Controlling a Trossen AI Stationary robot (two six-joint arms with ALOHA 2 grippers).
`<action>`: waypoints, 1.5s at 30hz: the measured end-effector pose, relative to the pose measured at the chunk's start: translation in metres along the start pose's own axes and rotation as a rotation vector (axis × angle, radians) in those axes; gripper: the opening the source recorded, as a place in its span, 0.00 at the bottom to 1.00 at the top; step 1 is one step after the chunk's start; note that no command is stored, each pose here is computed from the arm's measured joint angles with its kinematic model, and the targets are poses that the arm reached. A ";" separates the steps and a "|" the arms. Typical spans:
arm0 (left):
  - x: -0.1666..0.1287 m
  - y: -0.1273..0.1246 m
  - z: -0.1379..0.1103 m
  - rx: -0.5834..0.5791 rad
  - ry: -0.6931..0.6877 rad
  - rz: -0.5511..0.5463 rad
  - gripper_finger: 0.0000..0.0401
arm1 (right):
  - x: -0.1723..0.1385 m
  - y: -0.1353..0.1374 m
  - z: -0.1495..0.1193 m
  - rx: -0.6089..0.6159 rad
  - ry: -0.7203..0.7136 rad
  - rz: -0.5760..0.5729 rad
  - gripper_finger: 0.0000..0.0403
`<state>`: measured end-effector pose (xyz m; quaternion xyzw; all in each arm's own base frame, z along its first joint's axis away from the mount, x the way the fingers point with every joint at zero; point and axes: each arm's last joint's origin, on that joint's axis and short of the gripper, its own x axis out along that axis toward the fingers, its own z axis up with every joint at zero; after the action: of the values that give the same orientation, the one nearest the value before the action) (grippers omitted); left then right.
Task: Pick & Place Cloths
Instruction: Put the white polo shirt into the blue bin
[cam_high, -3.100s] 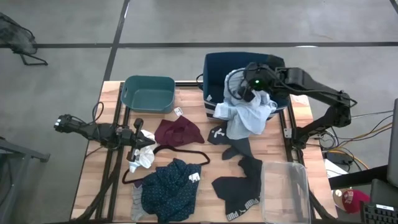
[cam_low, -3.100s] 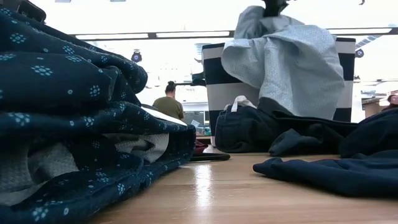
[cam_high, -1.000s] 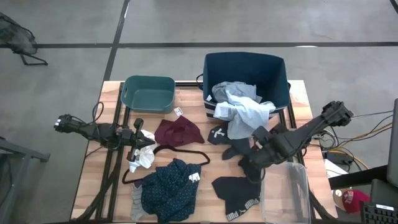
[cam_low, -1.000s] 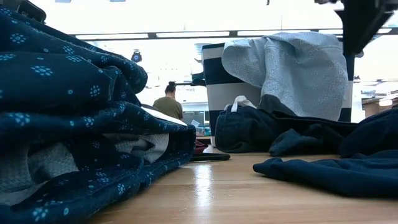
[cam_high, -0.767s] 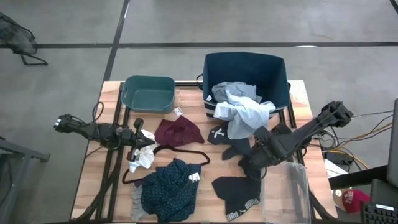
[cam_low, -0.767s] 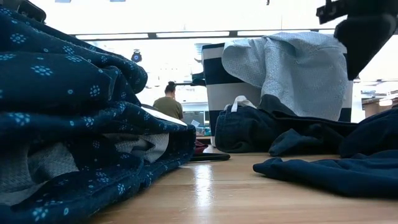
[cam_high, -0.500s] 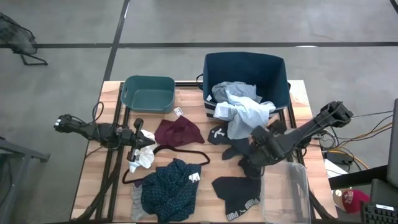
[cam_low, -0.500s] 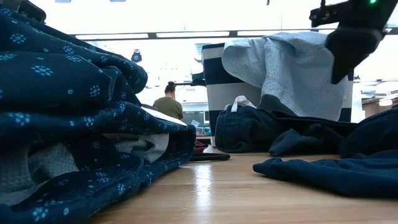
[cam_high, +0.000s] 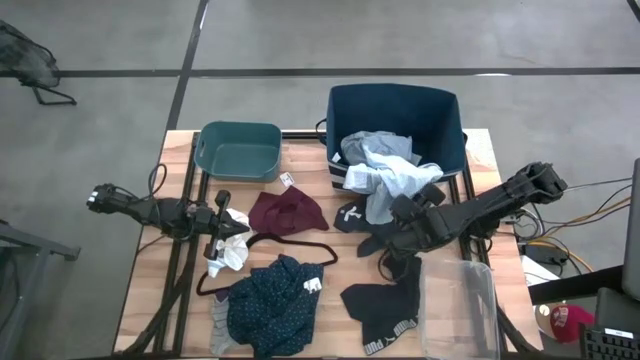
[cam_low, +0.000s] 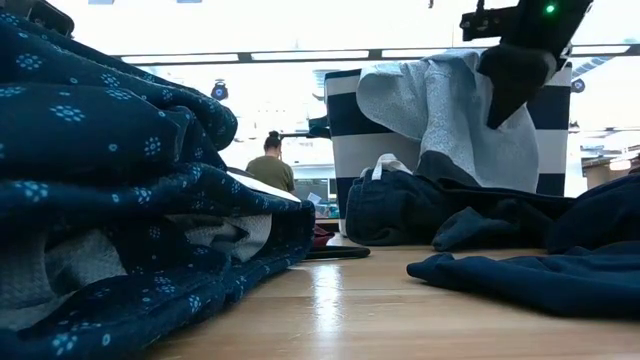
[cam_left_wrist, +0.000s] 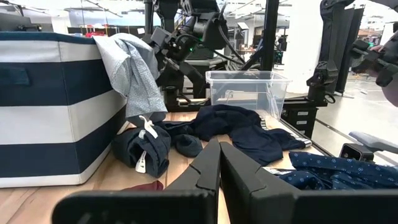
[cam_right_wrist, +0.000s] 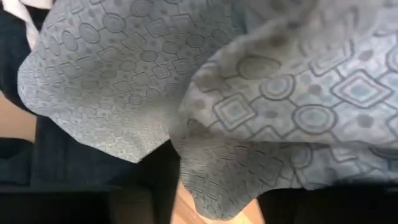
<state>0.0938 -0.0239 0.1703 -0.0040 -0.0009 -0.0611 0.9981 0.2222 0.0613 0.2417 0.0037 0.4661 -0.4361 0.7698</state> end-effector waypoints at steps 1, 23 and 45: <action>0.000 0.000 0.000 0.000 0.000 0.000 0.03 | -0.001 0.002 0.002 -0.001 -0.006 0.015 0.31; 0.000 0.000 0.000 0.000 0.000 0.000 0.04 | -0.066 -0.008 0.079 -0.109 -0.340 0.109 0.02; 0.000 0.000 0.000 0.000 0.000 0.000 0.04 | -0.071 -0.115 0.174 -0.045 -0.408 -0.391 0.02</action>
<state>0.0938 -0.0239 0.1704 -0.0041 -0.0012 -0.0612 0.9981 0.2556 -0.0349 0.4372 -0.1911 0.3030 -0.5578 0.7487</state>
